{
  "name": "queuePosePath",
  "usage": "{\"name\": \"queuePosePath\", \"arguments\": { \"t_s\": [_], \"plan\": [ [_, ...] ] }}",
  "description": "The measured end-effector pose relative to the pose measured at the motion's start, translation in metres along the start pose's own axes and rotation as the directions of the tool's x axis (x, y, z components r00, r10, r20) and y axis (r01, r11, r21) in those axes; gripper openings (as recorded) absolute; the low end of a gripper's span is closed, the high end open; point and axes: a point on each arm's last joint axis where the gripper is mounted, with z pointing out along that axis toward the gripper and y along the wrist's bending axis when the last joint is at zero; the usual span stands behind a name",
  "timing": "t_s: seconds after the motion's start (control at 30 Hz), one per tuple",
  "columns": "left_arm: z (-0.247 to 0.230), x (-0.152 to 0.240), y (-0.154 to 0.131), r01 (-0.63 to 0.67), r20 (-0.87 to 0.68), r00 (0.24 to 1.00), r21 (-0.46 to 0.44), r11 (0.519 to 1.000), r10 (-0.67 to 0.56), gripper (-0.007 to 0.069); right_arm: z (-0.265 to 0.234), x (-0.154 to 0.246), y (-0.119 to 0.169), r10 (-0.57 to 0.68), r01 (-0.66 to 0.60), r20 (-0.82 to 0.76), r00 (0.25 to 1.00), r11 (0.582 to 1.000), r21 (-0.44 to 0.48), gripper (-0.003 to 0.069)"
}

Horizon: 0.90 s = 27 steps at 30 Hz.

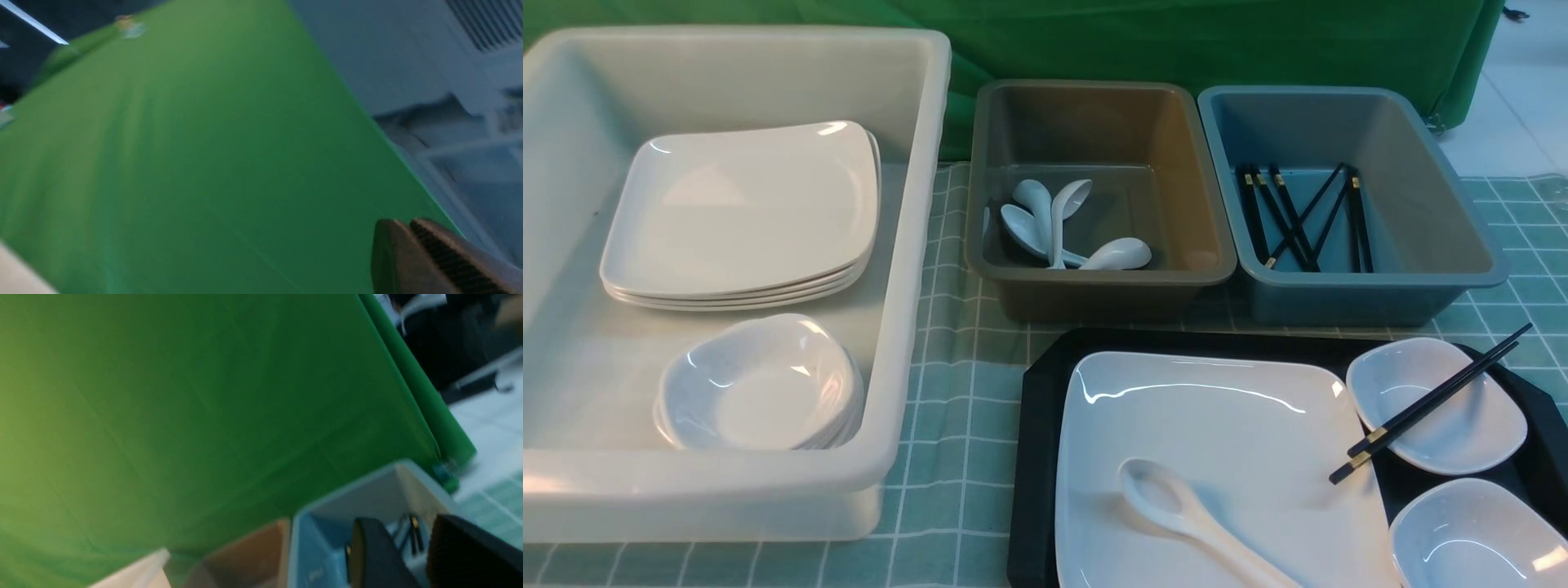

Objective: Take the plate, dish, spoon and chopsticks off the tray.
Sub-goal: Use the right arm to grab a pair of chopsticks from the plate

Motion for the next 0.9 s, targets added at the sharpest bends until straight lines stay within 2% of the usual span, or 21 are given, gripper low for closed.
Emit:
{"name": "queuePosePath", "arguments": {
  "t_s": [0.13, 0.2, 0.23, 0.27, 0.3, 0.4, 0.43, 0.47, 0.57, 0.63, 0.67, 0.7, 0.77, 0.8, 0.87, 0.9],
  "plan": [
    [0.016, -0.018, -0.025, -0.077, -0.08, 0.994, -0.033, 0.996, 0.074, 0.0018, 0.0, -0.005, 0.002, 0.017, -0.015, 0.055, 0.998, 1.0, -0.022, 0.0242],
    [0.034, -0.031, -0.04, -0.196, -0.198, 0.965, -0.106, 0.975, 0.173, 0.0018, -0.001, -0.012, 0.003, 0.174, -0.168, 0.12, 0.977, 0.984, -0.057, 0.0242],
    [0.036, -0.03, -0.039, -0.206, -0.206, 0.962, -0.107, 0.973, 0.181, 0.0018, -0.001, -0.012, 0.003, 0.181, -0.175, 0.124, 0.976, 0.983, -0.061, 0.0242],
    [0.05, -0.032, -0.042, -0.313, -0.331, 0.91, -0.153, 0.937, 0.25, 0.0018, -0.001, -0.015, 0.004, 0.25, -0.239, 0.15, 0.957, 0.967, -0.085, 0.0242],
    [0.053, -0.03, -0.041, -0.329, -0.34, 0.904, -0.169, 0.929, 0.258, 0.0018, -0.001, -0.015, 0.004, 0.258, -0.247, 0.153, 0.954, 0.965, -0.088, 0.0241],
    [0.075, -0.018, -0.034, -0.507, -0.608, 0.722, -0.141, 0.851, 0.33, 0.0018, 0.0, -0.015, 0.005, 0.234, -0.228, 0.119, 0.965, 0.972, -0.061, 0.023],
    [0.084, -0.006, -0.024, -0.586, -0.759, 0.565, -0.092, 0.805, 0.323, 0.0018, 0.001, -0.017, 0.007, 0.168, -0.167, 0.058, 0.984, 0.986, -0.019, 0.0213],
    [0.086, 0.002, -0.018, -0.612, -0.835, 0.467, -0.069, 0.788, 0.29, 0.0018, 0.002, -0.019, 0.009, 0.13, -0.13, 0.013, 0.991, 0.992, 0.004, 0.0192],
    [0.092, 0.038, 0.016, -0.646, -0.994, 0.1, -0.024, 0.763, 0.053, 0.0018, 0.004, -0.031, 0.02, -0.041, 0.066, -0.263, 0.964, 0.994, 0.085, 0.0062],
    [0.096, 0.055, 0.031, -0.629, -0.998, -0.033, -0.023, 0.777, -0.056, 0.0018, 0.012, -0.041, 0.028, -0.102, 0.164, -0.445, 0.89, 0.981, 0.103, 0.0034],
    [0.1, 0.062, 0.035, -0.611, -0.995, -0.062, -0.026, 0.791, -0.081, 0.0018, 0.018, -0.049, 0.032, -0.127, 0.203, -0.507, 0.853, 0.974, 0.098, 0.0025],
    [0.104, 0.068, 0.037, -0.587, -0.993, -0.071, -0.032, 0.809, -0.091, 0.0018, 0.028, -0.052, 0.035, -0.131, 0.242, -0.612, 0.78, 0.965, 0.102, 0.0018],
    [0.111, 0.078, 0.037, -0.523, -0.995, -0.073, -0.022, 0.852, -0.07, 0.0015, 0.05, -0.055, 0.038, -0.141, 0.317, -0.784, 0.605, 0.945, 0.075, 0.0016],
    [0.113, 0.083, 0.035, -0.485, -0.996, -0.079, -0.003, 0.875, -0.047, 0.001, 0.063, -0.054, 0.038, -0.138, 0.349, -0.863, 0.487, 0.936, 0.048, 0.0016],
    [0.115, 0.093, 0.025, -0.412, -0.995, -0.096, 0.05, 0.91, 0.012, 0.0003, 0.093, -0.043, 0.035, -0.116, 0.373, -0.96, 0.256, 0.928, -0.012, 0.0016],
    [0.114, 0.097, 0.019, -0.384, -0.994, -0.106, 0.076, 0.92, 0.038, 0.0002, 0.105, -0.039, 0.034, -0.114, 0.364, -0.976, 0.187, 0.931, -0.039, 0.0016]
  ]
}}
